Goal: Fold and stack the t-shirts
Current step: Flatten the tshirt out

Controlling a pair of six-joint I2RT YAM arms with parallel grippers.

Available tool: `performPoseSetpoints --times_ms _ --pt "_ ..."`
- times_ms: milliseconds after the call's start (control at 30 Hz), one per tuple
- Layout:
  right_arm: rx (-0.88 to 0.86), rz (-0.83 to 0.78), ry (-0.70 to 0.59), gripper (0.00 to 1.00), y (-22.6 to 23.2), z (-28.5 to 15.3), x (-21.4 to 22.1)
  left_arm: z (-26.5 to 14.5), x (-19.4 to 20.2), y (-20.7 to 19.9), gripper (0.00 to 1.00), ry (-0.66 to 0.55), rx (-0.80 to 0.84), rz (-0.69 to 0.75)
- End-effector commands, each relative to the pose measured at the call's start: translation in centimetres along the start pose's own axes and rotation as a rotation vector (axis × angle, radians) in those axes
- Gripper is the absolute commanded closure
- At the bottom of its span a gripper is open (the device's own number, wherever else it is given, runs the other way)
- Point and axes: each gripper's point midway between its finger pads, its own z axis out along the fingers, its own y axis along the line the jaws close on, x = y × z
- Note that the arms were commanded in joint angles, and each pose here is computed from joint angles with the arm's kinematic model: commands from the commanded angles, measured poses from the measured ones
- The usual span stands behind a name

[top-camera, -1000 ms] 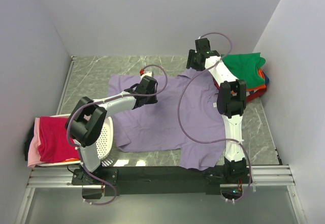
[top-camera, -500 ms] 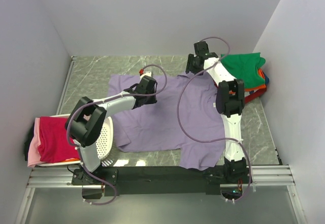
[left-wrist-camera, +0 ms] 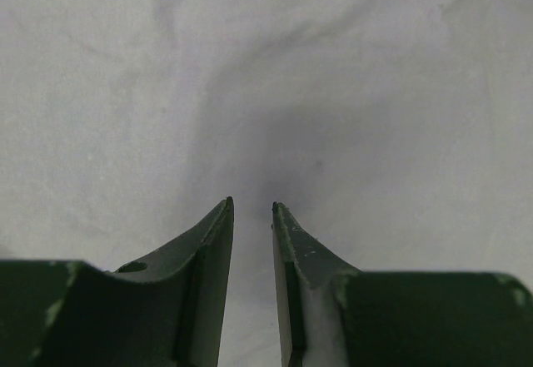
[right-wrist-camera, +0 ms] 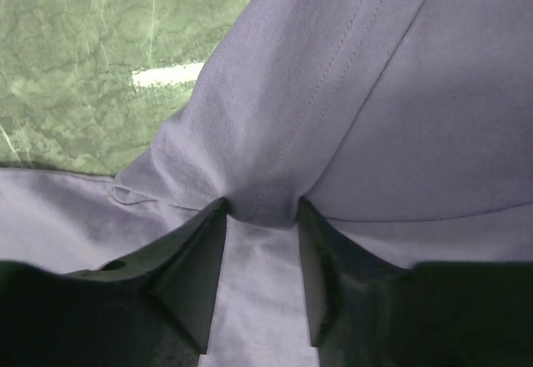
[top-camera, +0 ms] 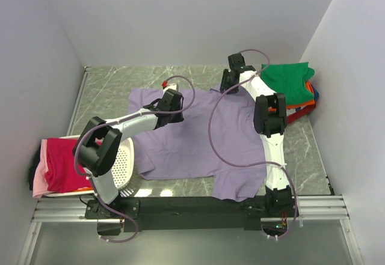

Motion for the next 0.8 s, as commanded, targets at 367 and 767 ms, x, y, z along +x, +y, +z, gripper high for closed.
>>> performPoseSetpoints --times_ms 367,767 --pt "-0.079 0.025 -0.153 1.00 2.7 -2.8 -4.3 -1.1 -0.7 0.5 0.69 -0.028 -0.002 -0.003" --pt "-0.270 0.109 -0.289 1.00 7.3 -4.5 -9.5 -0.6 0.3 1.3 0.69 0.005 -0.030 0.004"
